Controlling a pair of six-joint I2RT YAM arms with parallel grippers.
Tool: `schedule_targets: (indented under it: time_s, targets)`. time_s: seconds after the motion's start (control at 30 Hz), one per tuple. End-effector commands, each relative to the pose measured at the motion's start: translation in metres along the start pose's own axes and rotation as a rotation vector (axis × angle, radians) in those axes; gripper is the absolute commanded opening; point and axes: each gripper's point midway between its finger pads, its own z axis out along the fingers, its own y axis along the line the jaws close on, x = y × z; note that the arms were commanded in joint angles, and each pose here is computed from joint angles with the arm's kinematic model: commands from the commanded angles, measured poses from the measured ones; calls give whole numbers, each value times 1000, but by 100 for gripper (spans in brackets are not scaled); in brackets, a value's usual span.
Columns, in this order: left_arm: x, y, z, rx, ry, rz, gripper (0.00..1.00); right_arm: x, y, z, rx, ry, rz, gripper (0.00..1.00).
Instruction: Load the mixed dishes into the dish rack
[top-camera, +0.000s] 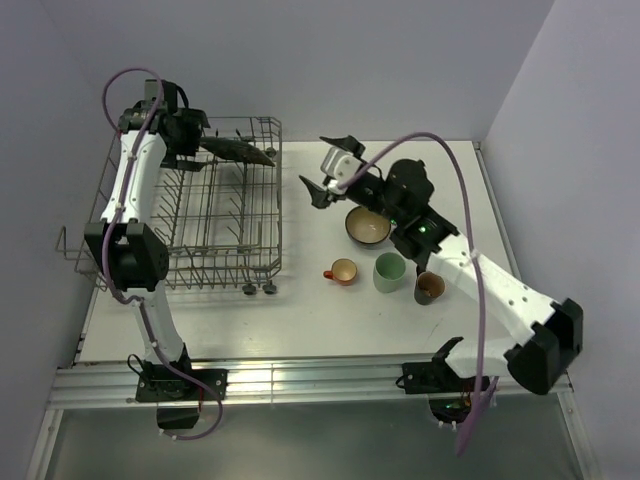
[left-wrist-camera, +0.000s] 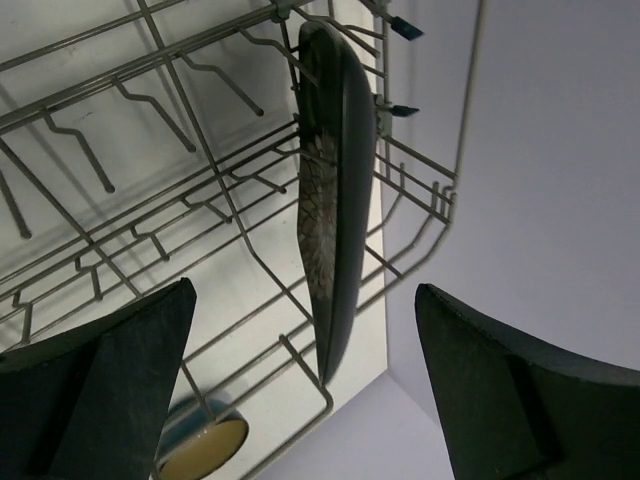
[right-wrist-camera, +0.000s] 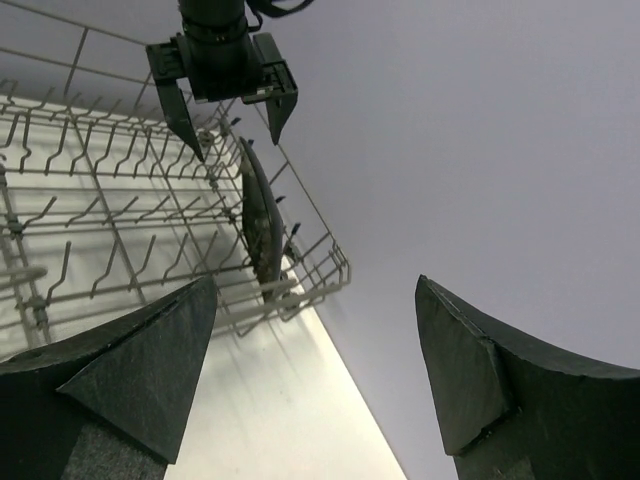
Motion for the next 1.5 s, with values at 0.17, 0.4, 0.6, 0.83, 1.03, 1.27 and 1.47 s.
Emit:
schedule_targets:
  time_s: [0.17, 0.4, 0.6, 0.83, 1.03, 1.27, 1.47]
  targets:
    - [12, -30, 19, 105, 17, -47, 97, 6, 5, -62, 70, 109, 0, 86]
    - [17, -39, 37, 102, 14, -55, 96, 6, 0, -92, 118, 160, -25, 86]
    - [20, -31, 47, 91, 8, -96, 87, 9, -2, -107, 143, 186, -39, 85]
    - [23, -50, 56, 136, 26, -111, 70, 18, 3, -120, 147, 219, -45, 85]
    - [26, -43, 56, 131, 28, -116, 35, 21, 4, -122, 149, 233, -58, 84]
    - [27, -44, 56, 135, 34, -80, 4, 21, 2, -121, 154, 232, -63, 84]
    - [22, -52, 47, 160, 7, -28, 0, 22, 4, -119, 150, 222, -56, 84]
